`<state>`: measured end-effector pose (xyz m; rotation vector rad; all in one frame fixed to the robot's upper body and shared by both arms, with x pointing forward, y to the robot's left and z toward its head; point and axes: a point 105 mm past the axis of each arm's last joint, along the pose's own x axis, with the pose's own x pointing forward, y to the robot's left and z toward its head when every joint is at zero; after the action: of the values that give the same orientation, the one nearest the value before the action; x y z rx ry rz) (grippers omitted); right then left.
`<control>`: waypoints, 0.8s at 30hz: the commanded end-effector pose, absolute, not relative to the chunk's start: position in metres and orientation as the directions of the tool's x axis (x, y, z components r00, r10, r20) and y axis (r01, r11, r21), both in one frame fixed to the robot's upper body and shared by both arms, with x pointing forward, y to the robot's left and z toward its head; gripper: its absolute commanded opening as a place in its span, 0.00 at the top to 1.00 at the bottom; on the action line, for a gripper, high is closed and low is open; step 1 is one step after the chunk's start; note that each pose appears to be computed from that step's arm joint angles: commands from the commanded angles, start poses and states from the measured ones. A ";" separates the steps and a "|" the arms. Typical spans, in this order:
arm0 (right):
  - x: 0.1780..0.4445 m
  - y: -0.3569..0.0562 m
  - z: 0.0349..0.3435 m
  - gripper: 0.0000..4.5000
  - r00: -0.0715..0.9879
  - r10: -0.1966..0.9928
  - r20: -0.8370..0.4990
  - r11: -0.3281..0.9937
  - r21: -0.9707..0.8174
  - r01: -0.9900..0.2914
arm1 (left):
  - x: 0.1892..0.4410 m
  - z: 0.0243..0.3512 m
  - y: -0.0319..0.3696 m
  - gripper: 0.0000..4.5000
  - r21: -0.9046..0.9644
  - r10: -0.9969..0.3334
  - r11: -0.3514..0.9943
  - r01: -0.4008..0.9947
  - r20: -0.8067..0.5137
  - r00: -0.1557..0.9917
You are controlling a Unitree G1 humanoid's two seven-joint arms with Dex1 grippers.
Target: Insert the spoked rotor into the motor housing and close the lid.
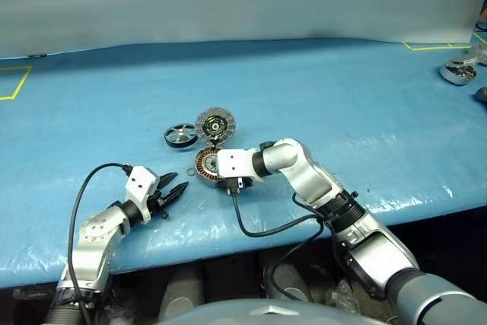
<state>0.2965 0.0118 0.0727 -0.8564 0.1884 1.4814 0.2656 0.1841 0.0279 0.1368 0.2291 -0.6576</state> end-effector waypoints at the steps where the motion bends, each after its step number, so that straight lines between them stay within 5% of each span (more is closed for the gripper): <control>1: 0.278 0.019 0.061 0.48 0.047 0.781 -0.622 -0.189 -0.307 -0.933 | 0.270 0.041 0.187 0.55 0.098 -0.580 0.788 0.608 -0.211 0.786; 8: 0.295 0.017 0.073 0.01 0.157 0.814 -0.560 -0.071 -0.363 -0.929 | 0.272 0.041 0.185 0.55 0.099 -0.584 0.786 0.611 -0.208 0.785; 20: 0.287 0.009 0.131 0.01 0.207 0.927 -0.313 0.072 -0.394 -0.916 | 0.279 0.046 0.189 0.55 0.121 -0.622 0.745 0.656 -0.232 0.748; 24: 0.293 -0.015 0.139 0.01 0.310 0.920 -0.241 0.199 -0.393 -0.898 | 0.287 0.048 0.185 0.55 0.127 -0.651 0.714 0.689 -0.245 0.719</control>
<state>0.2906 -0.0037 0.1248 -0.5433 0.0018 1.3284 0.2840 0.1836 0.0444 0.2021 0.1946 -0.7334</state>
